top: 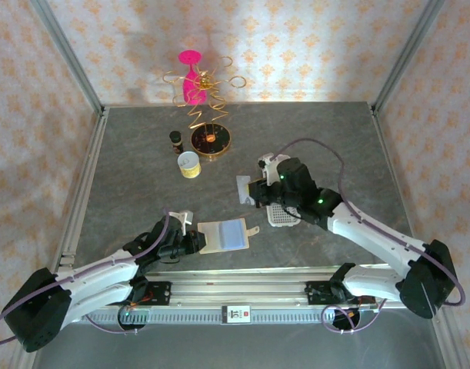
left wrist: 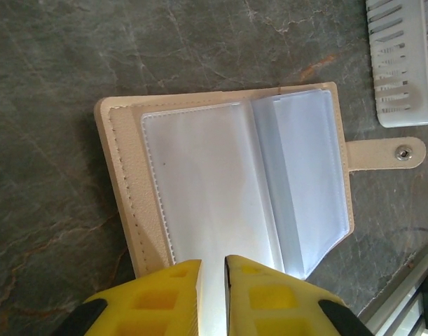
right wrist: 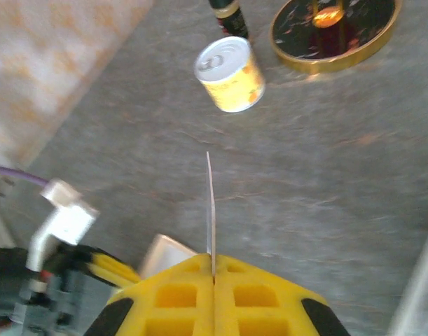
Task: Put the credit cards into the card holder
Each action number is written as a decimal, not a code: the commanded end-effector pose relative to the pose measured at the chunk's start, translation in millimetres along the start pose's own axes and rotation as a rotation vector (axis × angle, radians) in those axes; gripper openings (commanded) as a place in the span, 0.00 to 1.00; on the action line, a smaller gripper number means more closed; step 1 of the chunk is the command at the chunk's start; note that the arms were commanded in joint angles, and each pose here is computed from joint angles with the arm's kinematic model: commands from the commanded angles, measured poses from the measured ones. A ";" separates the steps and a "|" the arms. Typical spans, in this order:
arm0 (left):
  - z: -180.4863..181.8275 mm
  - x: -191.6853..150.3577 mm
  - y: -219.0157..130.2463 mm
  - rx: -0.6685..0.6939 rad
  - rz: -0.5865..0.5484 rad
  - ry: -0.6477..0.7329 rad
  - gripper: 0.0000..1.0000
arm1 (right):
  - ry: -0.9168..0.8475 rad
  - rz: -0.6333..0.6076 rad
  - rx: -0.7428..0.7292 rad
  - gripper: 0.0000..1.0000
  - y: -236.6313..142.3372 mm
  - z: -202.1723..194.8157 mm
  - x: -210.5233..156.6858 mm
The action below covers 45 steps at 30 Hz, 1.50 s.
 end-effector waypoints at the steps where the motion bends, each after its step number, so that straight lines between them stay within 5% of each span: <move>1: 4.5 3.1 -0.3 0.058 -0.008 0.003 0.16 | 0.379 0.037 0.136 0.00 13.1 18.4 -25.2; 12: 12.8 2.7 1.3 0.105 -0.014 -0.007 0.11 | 0.487 0.214 0.099 0.00 61.4 22.3 -107.4; 27: 17.9 -1.1 4.0 0.125 0.004 -0.002 0.09 | 0.476 0.246 -0.023 0.00 89.6 -1.2 -131.8; 45: 19.7 -2.6 3.4 0.123 0.003 -0.007 0.09 | 0.504 0.286 0.007 0.00 100.3 2.0 -148.1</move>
Point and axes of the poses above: each hand's point on the last joint's axis, 136 mm out from that joint toward the fingers, its own y axis out along the fingers, its own z axis along the line the jaws close on, x = y × z, the point moved 3 cm from there along -y, back along the fingers, and after that the axes turned 1 degree about -y, right-handed, at the moved point
